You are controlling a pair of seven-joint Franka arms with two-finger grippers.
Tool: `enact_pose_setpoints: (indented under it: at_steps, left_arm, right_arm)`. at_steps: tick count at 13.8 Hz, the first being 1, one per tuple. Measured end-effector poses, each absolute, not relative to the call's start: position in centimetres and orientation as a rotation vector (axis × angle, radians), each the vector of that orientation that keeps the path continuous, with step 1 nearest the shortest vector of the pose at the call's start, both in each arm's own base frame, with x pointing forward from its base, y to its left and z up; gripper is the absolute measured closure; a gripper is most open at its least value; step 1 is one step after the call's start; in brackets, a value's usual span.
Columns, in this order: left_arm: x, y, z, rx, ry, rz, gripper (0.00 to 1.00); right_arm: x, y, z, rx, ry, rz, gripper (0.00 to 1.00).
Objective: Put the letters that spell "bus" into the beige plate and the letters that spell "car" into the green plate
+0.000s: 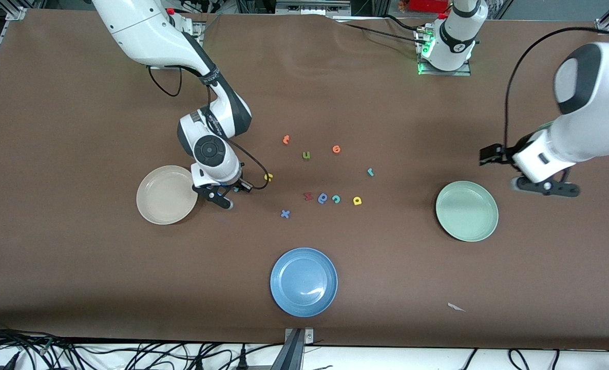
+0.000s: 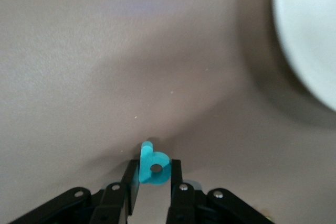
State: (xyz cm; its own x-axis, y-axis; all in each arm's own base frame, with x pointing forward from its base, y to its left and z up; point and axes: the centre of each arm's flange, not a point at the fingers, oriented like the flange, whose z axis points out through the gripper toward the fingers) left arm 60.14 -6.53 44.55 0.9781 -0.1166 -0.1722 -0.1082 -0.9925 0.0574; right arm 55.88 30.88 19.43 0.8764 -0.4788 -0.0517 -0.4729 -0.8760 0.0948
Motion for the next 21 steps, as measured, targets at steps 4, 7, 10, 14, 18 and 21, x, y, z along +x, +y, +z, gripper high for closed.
enact_pose_setpoints:
  at_steps: [4, 7, 10, 14, 18, 21]
  left_arm:
    - [60.0, -16.3, 36.5, 3.083, -0.061, -0.215, 0.00]
    - [57.7, -21.8, 31.6, 3.063, 0.031, -0.162, 0.00]
    - [55.5, -24.7, 28.9, 3.055, 0.105, -0.131, 0.00]
    - [52.3, -28.3, 24.4, 3.062, 0.170, -0.084, 0.00]
    - [50.9, -29.8, 20.4, 3.126, 0.197, -0.031, 0.00]
    - [50.4, -30.0, 18.5, 3.137, 0.215, -0.056, 0.04]
  right_arm:
    - [57.8, 25.1, 24.6, 2.934, -0.582, -0.175, 0.72]
    - [59.2, 20.1, 25.6, 2.924, -0.497, -0.202, 0.72]
    - [59.4, 17.5, 23.6, 2.914, -0.466, -0.244, 0.72]
    - [59.6, 15.6, 21.3, 2.906, -0.464, -0.274, 0.46]
    - [59.2, 17.8, 22.0, 2.932, -0.480, -0.276, 0.05]
    - [57.7, 23.4, 22.7, 2.956, -0.595, -0.278, 0.02]
